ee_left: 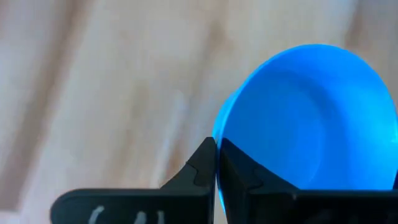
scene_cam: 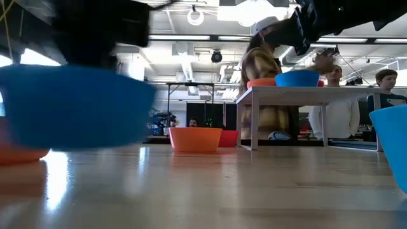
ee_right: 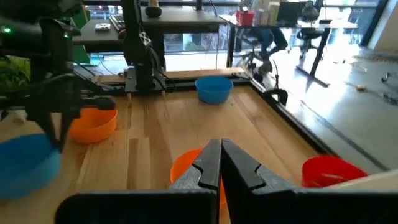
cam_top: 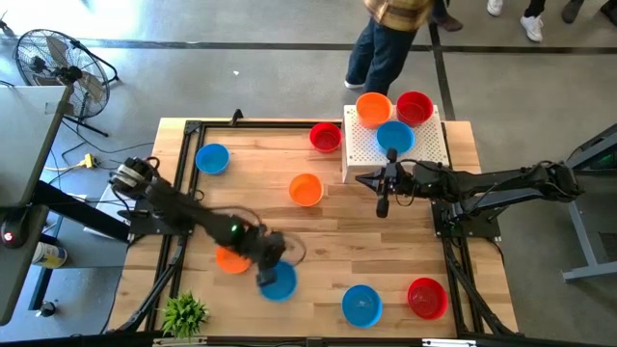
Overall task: Pick & Place Mini bowls
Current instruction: Stack the blue bowl on the blue bowl on the shelf
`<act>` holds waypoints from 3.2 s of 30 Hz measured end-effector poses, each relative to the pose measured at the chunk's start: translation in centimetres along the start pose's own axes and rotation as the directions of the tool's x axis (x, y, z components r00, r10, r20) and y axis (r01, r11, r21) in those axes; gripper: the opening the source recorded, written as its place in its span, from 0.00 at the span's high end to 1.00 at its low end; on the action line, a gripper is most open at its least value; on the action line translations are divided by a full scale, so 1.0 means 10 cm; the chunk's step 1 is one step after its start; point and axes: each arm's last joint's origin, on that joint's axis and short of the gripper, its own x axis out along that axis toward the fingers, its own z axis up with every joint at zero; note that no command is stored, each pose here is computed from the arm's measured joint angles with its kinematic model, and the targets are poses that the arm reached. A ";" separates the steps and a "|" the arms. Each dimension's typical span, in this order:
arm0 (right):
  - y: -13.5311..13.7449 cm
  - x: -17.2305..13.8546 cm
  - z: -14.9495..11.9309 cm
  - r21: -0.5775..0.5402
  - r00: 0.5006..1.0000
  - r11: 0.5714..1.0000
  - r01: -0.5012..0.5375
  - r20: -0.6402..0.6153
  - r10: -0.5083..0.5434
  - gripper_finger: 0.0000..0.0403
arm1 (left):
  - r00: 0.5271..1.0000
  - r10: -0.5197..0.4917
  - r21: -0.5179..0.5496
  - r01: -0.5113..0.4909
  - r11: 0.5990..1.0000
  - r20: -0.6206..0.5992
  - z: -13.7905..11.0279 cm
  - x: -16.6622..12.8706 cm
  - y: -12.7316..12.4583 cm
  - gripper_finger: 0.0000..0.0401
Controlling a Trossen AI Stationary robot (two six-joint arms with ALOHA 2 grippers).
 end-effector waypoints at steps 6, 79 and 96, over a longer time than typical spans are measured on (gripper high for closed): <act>0.01 -0.03 -0.11 0.110 0.992 0.992 0.060 -0.116 -0.047 1.00 | 0.985 0.062 -0.110 -0.045 0.993 0.160 0.41 -0.07 0.23 1.00; 1.61 1.19 -0.56 -0.530 0.686 0.510 -0.678 -0.705 0.181 0.99 | 0.972 -0.166 0.006 0.168 0.986 0.165 0.97 0.14 0.91 0.77; 1.53 1.10 -0.50 -0.367 0.630 0.670 -0.646 -0.752 0.196 1.00 | 0.789 -0.077 0.172 -0.037 0.984 0.609 0.51 -0.42 0.84 0.83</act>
